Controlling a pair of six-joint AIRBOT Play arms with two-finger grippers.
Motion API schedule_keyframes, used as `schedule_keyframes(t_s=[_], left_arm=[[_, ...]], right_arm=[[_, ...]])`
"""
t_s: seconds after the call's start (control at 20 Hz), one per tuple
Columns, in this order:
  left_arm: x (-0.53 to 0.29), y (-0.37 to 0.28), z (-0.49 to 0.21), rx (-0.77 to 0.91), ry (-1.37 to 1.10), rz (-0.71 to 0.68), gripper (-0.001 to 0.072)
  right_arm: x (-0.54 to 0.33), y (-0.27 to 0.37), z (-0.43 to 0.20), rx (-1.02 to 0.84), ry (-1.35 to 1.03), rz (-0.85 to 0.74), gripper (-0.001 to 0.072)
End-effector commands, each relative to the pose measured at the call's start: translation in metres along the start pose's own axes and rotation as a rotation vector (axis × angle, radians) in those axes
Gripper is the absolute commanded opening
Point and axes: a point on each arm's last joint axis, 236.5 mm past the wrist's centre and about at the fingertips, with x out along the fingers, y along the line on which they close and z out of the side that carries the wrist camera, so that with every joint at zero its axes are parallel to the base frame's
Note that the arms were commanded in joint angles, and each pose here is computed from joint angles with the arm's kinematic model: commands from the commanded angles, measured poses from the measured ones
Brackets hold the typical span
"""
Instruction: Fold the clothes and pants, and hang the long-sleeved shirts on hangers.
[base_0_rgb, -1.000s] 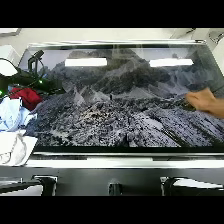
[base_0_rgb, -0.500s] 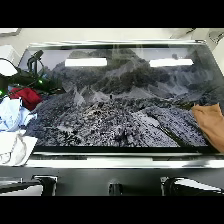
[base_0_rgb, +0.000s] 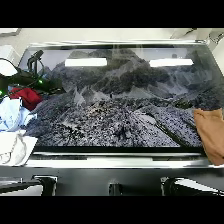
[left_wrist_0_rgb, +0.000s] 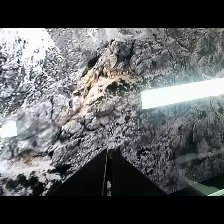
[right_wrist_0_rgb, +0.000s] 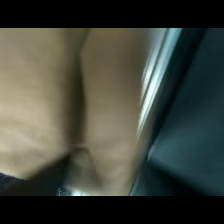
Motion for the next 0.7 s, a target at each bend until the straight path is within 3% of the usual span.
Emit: schedule_keyframes(t_s=[0.0, 0.15, 0.4, 0.5, 0.6, 0.65], left_arm=[[0.000, 0.000, 0.000, 0.001, -0.001, 0.000, 0.0022], [-0.002, -0.001, 0.002, 0.004, -0.007, -0.001, 0.0021], [-0.039, -0.021, 0.053, 0.144, -0.201, 0.016, 0.0020], [-0.058, 0.001, 0.086, 0.193, -0.328, 0.210, 0.0019], [-0.062, 0.041, 0.087, 0.115, -0.343, 0.475, 0.0020], [-0.052, 0.049, 0.076, 0.088, -0.307, 0.525, 0.0028]], right_arm=[[-0.021, 0.003, -0.004, -0.075, -0.004, 0.003, 0.0705], [-0.093, 0.020, 0.009, -0.076, -0.076, 0.034, 0.0705], [-0.275, 0.152, 0.042, -0.346, -0.573, 0.432, 0.0702], [-0.294, 0.200, 0.013, -0.511, -0.626, 0.430, 0.0702], [-0.263, 0.233, -0.033, -0.634, -0.523, 0.322, 0.0702], [-0.240, 0.249, -0.058, -0.688, -0.463, 0.259, 0.0703]])
